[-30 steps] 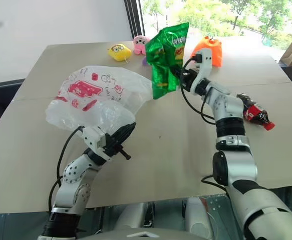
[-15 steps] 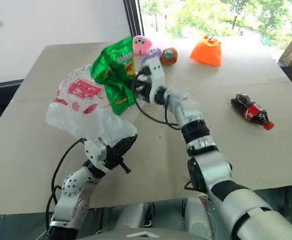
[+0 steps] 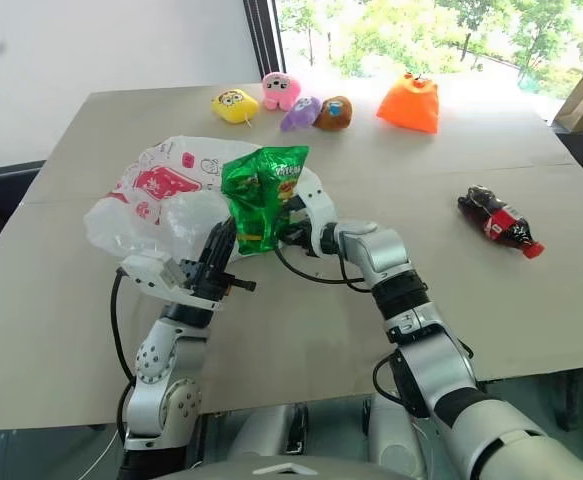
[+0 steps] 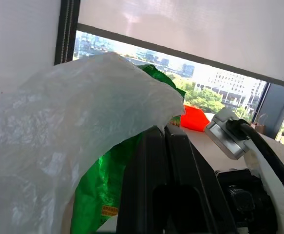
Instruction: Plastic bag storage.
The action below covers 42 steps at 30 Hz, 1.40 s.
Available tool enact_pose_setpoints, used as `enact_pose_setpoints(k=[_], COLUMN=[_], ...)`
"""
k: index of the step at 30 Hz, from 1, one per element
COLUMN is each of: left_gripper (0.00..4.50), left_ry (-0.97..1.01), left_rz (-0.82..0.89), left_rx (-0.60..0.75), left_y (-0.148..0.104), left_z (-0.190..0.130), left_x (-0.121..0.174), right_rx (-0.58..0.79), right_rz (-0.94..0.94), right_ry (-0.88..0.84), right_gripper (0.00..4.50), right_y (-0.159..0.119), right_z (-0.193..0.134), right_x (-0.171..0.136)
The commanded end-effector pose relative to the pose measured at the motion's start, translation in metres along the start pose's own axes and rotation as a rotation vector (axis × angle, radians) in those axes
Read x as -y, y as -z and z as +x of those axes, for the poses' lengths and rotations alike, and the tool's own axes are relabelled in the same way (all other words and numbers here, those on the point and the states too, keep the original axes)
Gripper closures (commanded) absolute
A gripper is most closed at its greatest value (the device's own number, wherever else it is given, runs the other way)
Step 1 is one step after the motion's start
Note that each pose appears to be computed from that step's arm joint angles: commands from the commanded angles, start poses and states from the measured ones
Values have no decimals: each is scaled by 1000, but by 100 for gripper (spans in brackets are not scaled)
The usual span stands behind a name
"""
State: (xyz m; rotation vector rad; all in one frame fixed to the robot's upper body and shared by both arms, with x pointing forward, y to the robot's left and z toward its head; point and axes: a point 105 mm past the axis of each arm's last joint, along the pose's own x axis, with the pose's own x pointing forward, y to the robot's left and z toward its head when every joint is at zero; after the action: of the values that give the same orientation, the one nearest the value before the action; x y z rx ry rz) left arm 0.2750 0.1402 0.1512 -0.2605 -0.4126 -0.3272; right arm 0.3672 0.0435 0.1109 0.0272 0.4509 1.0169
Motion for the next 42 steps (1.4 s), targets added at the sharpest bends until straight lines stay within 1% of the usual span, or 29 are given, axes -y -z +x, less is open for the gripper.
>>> enact_pose_setpoints(k=[1,4,7,11,13,17,18,19,21,25,28,31,34,35,37,38,41,42], left_gripper=[450,450,450,450,450,450,450,450,450,450,450,450,450,450,450,450,450,450], left_ry=[51,33,-4,-15,-13,-5,1,7,18,24,25,28,24,22,16,15,14,13], left_rz=[-22,-19,-43,-47,-46,-48,-48,-47,-47,-38,-33,-23,-20,-18,-17,-17,-17,-17], left_rx=[47,26,42,50,51,50,46,43,38,34,36,36,41,42,45,45,42,42], left_y=[-11,-4,-5,-6,-7,-7,-6,-5,-4,-3,-4,-5,-6,-7,-7,-7,-6,-6], left_z=[-2,-8,-11,-10,-9,-8,-8,-7,-7,-5,-5,-6,-6,-6,-7,-7,-8,-8], left_x=[12,7,0,-6,-7,-8,-8,-7,-6,-5,-3,-1,0,1,1,1,3,3], right_rx=[39,123,205,288,312,344,294,259,212,191,178,190,163,157,148,138,111,108], right_rz=[-30,-51,-275,-529,-609,-702,-772,-830,-877,-925,-967,-976,-990,-998,-1024,-1048,-1089,-1088], right_ry=[-53,-125,-165,-164,-71,143,220,260,292,295,281,279,320,342,389,397,410,411], right_gripper=[297,149,4,4,4,4,4,4,4,4,4,4,4,54,113,172,311,366], right_y=[-12,-33,-54,-67,-73,-84,-81,-78,-75,-76,-77,-81,-81,-82,-83,-83,-80,-79], right_z=[7,1,-21,-56,-70,-82,-78,-76,-64,-42,-31,-23,-21,-21,-23,-23,-22,-21], right_x=[-17,-27,-25,-10,11,50,62,69,75,70,65,58,63,66,70,71,73,73])
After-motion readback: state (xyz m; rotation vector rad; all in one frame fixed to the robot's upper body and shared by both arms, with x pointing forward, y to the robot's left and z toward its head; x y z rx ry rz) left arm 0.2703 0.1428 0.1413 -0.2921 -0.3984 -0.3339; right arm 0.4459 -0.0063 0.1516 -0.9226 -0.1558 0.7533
